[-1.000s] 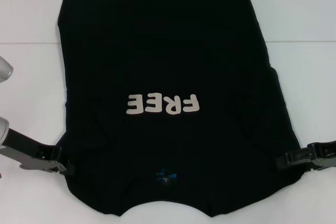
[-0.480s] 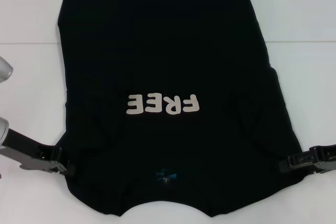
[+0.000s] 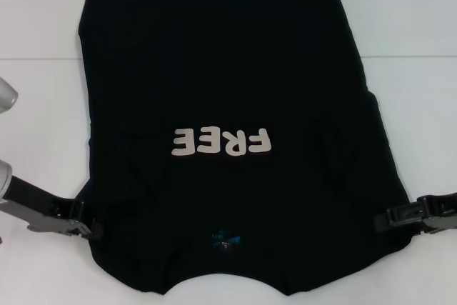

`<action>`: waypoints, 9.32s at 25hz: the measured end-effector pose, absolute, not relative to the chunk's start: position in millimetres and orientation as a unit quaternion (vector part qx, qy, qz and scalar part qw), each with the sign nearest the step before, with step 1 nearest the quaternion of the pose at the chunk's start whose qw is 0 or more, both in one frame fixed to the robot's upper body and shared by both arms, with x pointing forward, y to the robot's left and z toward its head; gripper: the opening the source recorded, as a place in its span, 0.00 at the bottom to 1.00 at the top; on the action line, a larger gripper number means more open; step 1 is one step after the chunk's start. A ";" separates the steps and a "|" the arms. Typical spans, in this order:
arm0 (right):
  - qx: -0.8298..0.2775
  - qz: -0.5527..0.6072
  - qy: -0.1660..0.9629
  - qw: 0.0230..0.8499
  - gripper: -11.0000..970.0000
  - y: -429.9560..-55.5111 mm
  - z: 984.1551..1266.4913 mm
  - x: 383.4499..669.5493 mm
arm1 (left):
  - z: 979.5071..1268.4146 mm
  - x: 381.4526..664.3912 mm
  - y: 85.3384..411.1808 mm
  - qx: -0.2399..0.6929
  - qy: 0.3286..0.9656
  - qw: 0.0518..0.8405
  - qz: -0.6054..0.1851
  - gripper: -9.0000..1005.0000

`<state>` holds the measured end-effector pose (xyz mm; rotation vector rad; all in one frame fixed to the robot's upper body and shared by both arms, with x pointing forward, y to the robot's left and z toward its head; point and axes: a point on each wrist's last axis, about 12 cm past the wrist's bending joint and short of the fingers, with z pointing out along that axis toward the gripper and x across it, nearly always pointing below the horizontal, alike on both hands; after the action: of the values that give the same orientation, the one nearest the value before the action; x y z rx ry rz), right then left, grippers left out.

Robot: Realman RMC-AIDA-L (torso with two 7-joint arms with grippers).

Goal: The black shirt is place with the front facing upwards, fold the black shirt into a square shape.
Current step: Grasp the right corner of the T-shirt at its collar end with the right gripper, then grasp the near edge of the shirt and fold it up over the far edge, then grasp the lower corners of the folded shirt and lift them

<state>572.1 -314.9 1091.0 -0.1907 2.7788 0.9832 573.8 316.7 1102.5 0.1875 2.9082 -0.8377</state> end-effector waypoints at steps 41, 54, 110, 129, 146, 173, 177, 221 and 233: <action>-0.058 0.309 0.944 0.100 0.74 -328.3 1093.7 573.3 | 1102.4 573.8 317.1 0.061 0.958 0.055 -0.275 0.03; -0.072 0.320 0.940 0.095 0.74 -317.4 1094.2 575.3 | 1103.0 574.1 317.4 0.062 0.958 0.056 -0.275 0.04; -0.133 0.379 0.906 0.133 0.06 -338.7 1124.0 568.8 | 1122.0 569.2 327.3 0.088 0.926 0.071 -0.360 0.03; -0.243 0.425 0.871 0.047 0.06 -328.8 1104.6 526.5 | 1123.4 544.7 305.9 0.204 0.890 -0.049 -0.404 0.04; 0.033 0.524 0.747 0.408 0.06 -359.4 1121.7 566.0 | 1132.5 599.6 350.1 -0.066 0.808 0.334 -0.481 0.04; 0.049 0.354 0.775 0.521 0.06 -314.2 1098.5 628.1 | 1110.2 647.9 287.8 -0.075 0.788 0.494 -0.360 0.03; 0.045 0.316 0.794 0.517 0.06 -301.0 1089.9 635.1 | 1104.8 653.8 281.8 -0.090 0.797 0.502 -0.325 0.05; -0.325 0.368 0.753 0.438 0.80 -278.2 1059.0 550.5 | 1091.8 610.5 342.2 -0.088 0.869 0.333 -0.356 0.62; -0.360 0.377 0.746 0.415 0.80 -258.4 1044.7 536.6 | 1086.9 605.9 343.9 -0.060 0.890 0.312 -0.327 0.65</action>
<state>536.6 -258.4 1044.7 -0.9049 1.8728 0.9461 605.9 343.9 1086.9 -0.1576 2.3482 -0.8639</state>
